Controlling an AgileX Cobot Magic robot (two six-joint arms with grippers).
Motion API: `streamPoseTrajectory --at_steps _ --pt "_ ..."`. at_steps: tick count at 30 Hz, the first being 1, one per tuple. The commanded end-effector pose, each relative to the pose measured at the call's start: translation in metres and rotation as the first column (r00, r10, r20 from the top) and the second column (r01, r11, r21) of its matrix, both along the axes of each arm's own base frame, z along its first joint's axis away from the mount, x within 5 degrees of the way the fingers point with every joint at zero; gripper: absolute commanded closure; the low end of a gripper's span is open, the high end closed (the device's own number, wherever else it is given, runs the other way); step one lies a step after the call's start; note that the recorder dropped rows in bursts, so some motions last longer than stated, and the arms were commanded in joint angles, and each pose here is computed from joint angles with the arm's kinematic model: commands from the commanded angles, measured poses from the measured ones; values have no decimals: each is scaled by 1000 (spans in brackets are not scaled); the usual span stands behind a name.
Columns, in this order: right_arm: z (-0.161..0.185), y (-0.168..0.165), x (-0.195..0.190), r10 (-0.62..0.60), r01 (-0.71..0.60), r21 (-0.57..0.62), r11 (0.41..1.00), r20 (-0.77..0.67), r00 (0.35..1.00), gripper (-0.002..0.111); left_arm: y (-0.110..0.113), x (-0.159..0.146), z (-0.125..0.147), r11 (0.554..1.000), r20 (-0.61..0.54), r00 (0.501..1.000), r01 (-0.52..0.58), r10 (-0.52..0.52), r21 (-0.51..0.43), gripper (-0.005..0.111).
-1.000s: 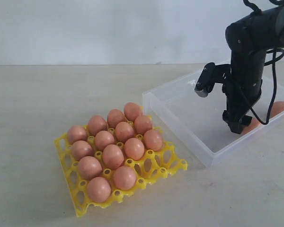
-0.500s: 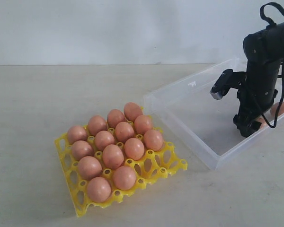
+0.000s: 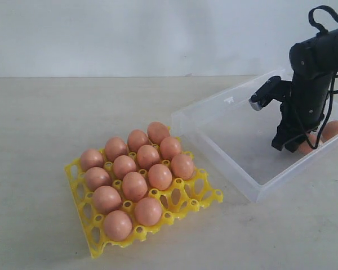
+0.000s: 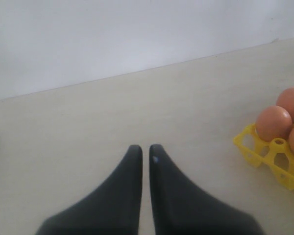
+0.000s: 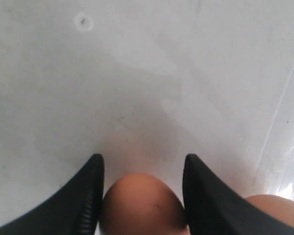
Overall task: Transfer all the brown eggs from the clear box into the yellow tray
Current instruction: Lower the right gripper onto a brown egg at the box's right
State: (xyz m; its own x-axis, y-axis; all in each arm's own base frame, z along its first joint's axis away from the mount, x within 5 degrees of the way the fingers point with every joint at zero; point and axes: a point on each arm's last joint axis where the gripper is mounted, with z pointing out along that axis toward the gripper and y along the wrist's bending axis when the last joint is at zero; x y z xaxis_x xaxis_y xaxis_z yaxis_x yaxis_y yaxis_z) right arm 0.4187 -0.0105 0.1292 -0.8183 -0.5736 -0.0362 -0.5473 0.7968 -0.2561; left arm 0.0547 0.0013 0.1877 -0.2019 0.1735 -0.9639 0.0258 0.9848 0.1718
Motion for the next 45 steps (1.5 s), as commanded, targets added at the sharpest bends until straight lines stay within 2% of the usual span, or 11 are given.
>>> streamPoseTrajectory --at_steps 1,6,14,16,20,22,36,37,40,41,45 --pt "-3 2 4 -91 87 79 993 54 994 108 0 0 -1 1000 0 1000 7 -7 -5 103" --pt "6 7 5 -155 142 152 978 82 984 108 0 0 -1 1000 0 1000 7 -7 -5 103" --pt "5 7 2 -223 211 162 964 55 973 108 0 0 -1 1000 0 1000 7 -7 -5 103" --pt "5 7 0 -225 217 156 964 34 974 101 0 0 -1 1000 0 1000 7 -7 -5 103" --pt "4 6 -3 -228 225 147 963 5 974 68 0 0 -1 1000 0 1000 7 -7 -5 103" --pt "4 6 -3 -233 230 148 962 5 972 59 0 0 -1 1000 0 1000 7 -7 -5 103" --pt "3 6 -14 -322 333 124 935 -102 941 57 0 0 -1 1000 0 1000 7 -7 -5 103" --pt "3 6 -13 -339 350 127 928 -98 936 58 0 0 -1 1000 0 1000 7 -7 -5 103" --pt "3 6 -13 -351 361 130 924 -93 932 99 0 0 -1 1000 0 1000 7 -7 -5 103" --pt "3 6 -12 -348 358 131 925 -89 933 108 0 0 -1 1000 0 1000 7 -7 -5 103" --pt "7 7 -9 -329 331 150 932 -43 943 109 0 0 -1 1000 0 1000 7 -7 -5 103"
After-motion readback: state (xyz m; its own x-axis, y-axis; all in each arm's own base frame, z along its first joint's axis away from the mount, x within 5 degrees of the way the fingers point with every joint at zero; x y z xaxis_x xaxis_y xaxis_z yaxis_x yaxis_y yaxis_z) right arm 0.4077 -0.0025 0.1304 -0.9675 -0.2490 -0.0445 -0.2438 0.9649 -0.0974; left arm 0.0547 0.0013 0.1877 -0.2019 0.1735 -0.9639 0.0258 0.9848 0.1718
